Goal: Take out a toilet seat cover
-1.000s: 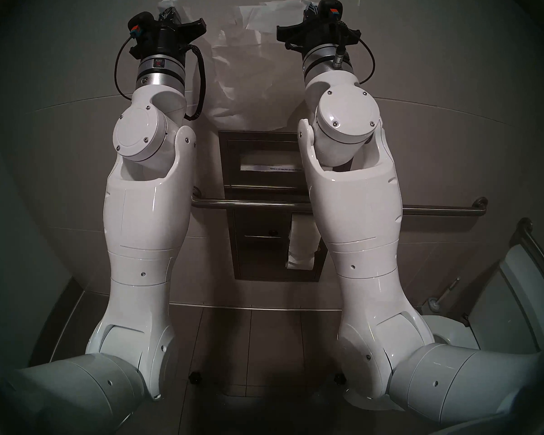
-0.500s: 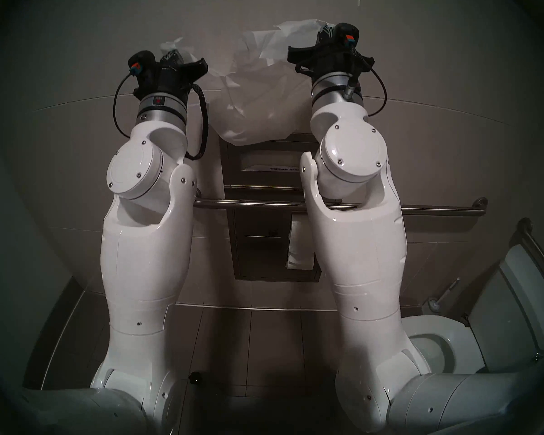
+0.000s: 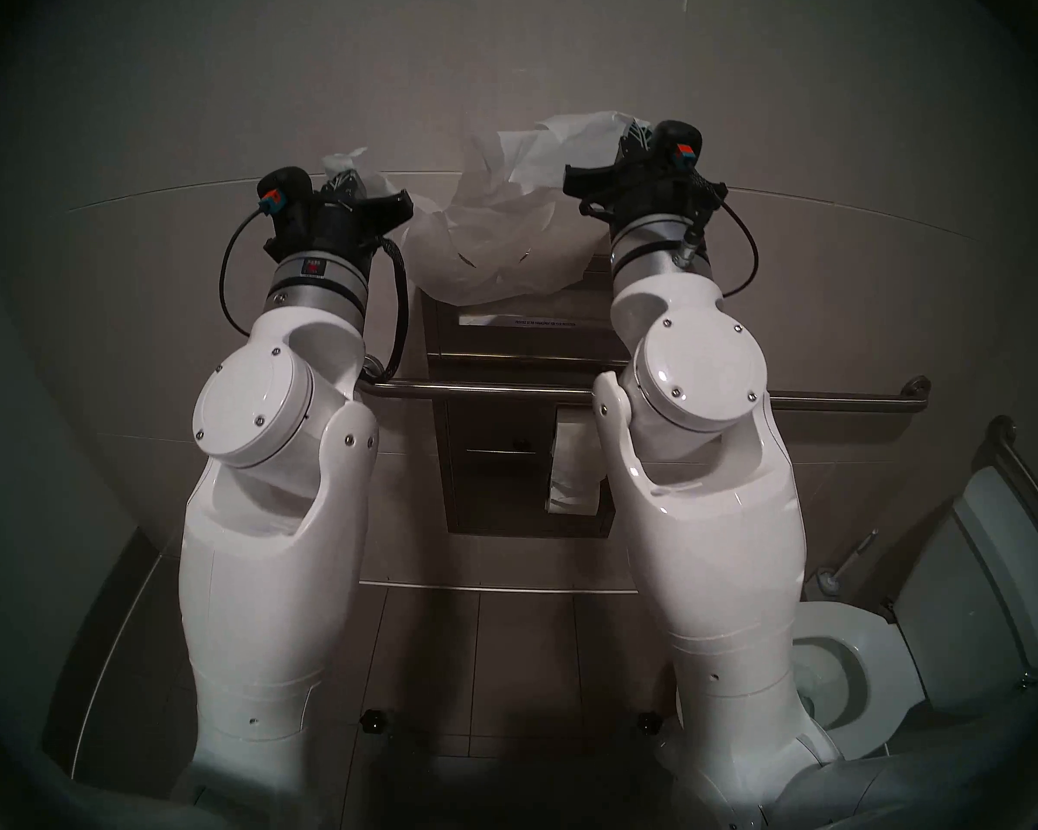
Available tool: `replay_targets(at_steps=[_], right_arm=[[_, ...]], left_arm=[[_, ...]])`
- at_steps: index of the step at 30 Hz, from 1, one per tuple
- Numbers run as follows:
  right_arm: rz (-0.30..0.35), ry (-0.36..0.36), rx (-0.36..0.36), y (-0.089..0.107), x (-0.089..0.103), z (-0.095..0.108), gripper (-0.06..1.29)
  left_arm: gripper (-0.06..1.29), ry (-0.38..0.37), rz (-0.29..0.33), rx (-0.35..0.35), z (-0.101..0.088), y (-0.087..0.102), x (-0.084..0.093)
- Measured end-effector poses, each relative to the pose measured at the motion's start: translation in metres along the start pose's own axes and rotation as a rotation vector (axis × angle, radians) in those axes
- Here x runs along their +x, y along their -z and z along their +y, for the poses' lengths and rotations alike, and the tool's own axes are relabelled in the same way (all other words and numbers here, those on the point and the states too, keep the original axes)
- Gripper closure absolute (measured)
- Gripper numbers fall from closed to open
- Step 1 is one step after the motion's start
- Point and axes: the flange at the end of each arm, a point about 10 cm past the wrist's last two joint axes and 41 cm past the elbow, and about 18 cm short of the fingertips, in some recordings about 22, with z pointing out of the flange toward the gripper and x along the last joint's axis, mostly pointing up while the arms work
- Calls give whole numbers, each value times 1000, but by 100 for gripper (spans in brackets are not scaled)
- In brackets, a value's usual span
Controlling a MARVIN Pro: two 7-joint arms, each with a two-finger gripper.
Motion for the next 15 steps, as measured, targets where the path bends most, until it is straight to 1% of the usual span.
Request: replay_targets(at_steps=[1, 6, 9, 12, 13, 15], right_arm=[[-14, -1, -5, 4, -2, 4, 127], [-66, -11, -18, 17, -10, 15, 127], [-124, -34, -16, 26, -16, 21, 127], [-167, -51, -7, 30, -21, 22, 127], [-195, -59, 0, 33, -24, 22, 127], [-209, -61, 4, 34, -26, 22, 127]], left_arm=[[125, -8, -17, 4, -1, 5, -3], [125, -29, -64, 15, -6, 17, -13], [125, -39, -96, 11, -7, 26, -21], [125, -43, -112, 5, -7, 30, -26], [125, -45, -122, 1, -7, 33, -29], [125, -46, -128, -1, -6, 34, -31]])
